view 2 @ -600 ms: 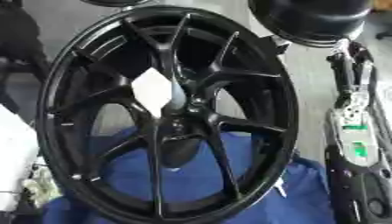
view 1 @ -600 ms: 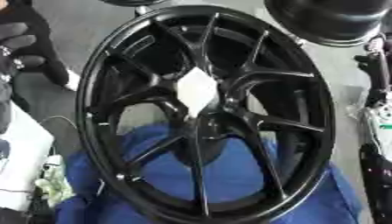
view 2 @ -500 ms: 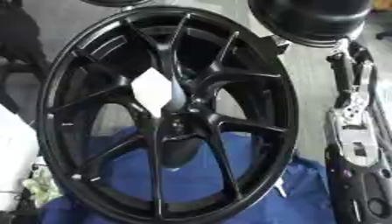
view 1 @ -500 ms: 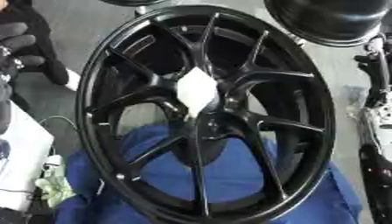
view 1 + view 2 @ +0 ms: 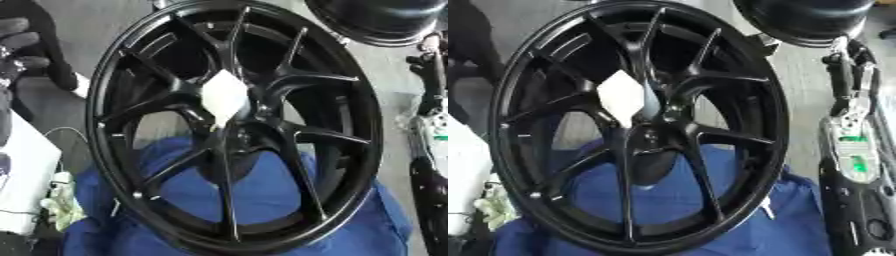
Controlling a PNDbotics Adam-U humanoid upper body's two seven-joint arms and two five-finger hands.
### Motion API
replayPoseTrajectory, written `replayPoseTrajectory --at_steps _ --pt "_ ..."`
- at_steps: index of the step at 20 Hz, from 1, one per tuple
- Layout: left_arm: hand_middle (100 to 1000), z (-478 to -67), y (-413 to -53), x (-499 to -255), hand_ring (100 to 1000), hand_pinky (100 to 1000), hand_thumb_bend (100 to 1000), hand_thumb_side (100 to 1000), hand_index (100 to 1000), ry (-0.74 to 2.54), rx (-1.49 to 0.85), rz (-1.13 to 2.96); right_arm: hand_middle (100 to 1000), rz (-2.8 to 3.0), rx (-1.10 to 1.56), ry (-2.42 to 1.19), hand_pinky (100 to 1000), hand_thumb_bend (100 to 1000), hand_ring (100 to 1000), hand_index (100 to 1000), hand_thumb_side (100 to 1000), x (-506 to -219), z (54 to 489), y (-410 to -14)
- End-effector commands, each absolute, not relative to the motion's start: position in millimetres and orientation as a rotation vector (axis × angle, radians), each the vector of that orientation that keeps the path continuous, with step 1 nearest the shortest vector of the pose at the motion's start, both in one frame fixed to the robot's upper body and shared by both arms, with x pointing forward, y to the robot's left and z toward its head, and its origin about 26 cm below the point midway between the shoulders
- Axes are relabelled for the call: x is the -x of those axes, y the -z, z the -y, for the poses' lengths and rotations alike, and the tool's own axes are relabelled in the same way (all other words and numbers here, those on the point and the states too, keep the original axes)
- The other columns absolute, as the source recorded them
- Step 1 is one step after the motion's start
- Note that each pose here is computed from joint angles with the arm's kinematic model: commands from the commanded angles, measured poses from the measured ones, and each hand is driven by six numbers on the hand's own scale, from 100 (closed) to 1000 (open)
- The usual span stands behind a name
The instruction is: Pull the pin out of the wheel hub.
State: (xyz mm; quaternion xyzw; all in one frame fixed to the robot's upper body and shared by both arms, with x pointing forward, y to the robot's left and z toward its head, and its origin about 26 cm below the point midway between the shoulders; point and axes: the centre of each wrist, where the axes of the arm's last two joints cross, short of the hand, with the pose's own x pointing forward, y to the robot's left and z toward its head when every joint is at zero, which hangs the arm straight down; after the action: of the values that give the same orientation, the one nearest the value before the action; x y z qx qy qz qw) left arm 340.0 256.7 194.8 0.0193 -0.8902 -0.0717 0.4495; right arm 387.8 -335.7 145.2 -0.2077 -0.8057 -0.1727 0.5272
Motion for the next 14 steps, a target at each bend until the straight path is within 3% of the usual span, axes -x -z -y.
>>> replayPoseTrajectory --at_steps 1,7,14 --pt "737 -259.7 -205.3 -339.2 777 642 108 808 705 0.201 -0.057 2.230 691 1.955 0.524 0.396 784 100 664 769 640 -387.3 343.0 -157.2" --pt "737 -260.0 -221.9 -337.0 777 645 100 776 707 0.200 -0.062 2.292 691 1.956 0.528 0.405 784 100 664 769 644 -386.9 344.8 -157.9" --pt "740 -261.6 -296.1 -317.3 779 656 100 702 720 0.502 -0.144 2.442 691 1.938 0.552 0.381 784 100 664 769 652 -384.8 349.3 -154.2"
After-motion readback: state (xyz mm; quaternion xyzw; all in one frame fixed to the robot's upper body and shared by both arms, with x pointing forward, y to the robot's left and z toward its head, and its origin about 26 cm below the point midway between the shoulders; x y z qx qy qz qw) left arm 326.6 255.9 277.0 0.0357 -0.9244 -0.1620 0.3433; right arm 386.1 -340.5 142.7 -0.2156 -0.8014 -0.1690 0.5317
